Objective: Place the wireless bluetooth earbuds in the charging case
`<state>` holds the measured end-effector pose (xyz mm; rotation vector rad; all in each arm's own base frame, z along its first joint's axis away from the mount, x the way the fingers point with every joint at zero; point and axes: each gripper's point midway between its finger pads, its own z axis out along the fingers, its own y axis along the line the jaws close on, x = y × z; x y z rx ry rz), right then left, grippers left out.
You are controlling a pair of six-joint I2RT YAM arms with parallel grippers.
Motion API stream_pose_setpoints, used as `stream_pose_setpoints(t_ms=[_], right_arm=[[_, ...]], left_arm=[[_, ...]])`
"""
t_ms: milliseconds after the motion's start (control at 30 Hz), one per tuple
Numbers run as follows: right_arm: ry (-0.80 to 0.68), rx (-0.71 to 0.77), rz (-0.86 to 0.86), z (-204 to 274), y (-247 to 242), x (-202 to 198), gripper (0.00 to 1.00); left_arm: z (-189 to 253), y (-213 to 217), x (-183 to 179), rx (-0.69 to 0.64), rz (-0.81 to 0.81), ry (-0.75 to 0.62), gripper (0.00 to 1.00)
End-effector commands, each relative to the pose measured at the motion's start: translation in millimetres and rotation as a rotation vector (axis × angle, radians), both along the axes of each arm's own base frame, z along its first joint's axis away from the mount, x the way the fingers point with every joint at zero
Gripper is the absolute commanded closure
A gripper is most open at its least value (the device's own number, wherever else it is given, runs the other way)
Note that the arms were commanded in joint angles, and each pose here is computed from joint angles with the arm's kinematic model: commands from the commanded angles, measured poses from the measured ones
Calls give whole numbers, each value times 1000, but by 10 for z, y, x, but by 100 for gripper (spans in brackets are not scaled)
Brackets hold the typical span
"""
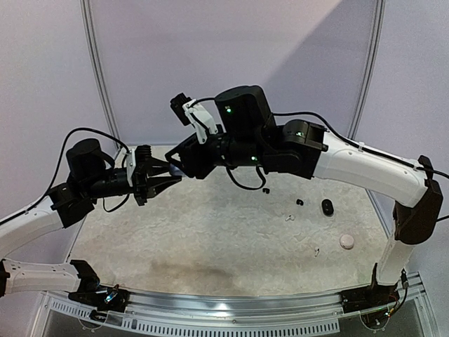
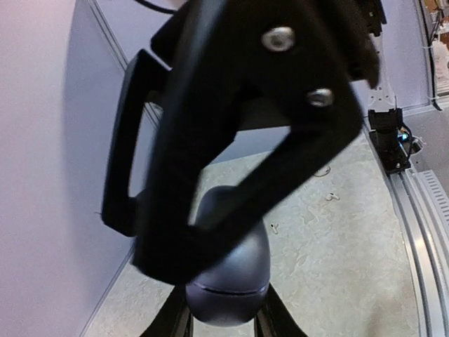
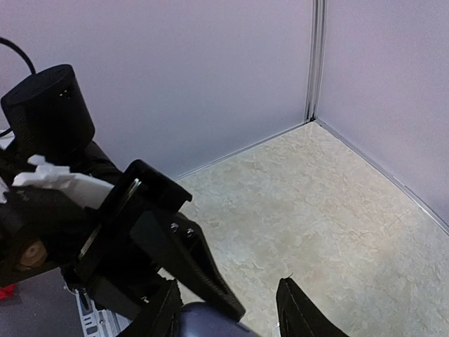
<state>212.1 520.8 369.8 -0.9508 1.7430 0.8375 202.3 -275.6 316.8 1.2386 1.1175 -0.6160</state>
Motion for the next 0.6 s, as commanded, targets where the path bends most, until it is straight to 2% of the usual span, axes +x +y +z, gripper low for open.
stream_pose_setpoints(t_ms=[0,33,167,300,367,433,567], right_arm=[[24,-48,-33,-99,-145,-86,51],[18,-38,-61,-50,-198,-58,50],[-7,-8,-246,112,-574,247,45],[58,3,-510,73,-1324,694,41],[103,-40,-681,-56,-1831,874,37],[213,-81,-857,-336,-2354,1026,33],[435,-198,-1063,-1161,-3218,1139,19]], left_arm=[[173,22,79,-58,42,58,100],[149,17,75,-63,39,91,100],[-121,-7,113,-74,65,379,100],[-477,20,263,-69,166,637,100],[-672,72,374,-54,241,764,100],[-803,162,565,-53,338,856,100],[-1147,376,1025,-88,512,1122,100]])
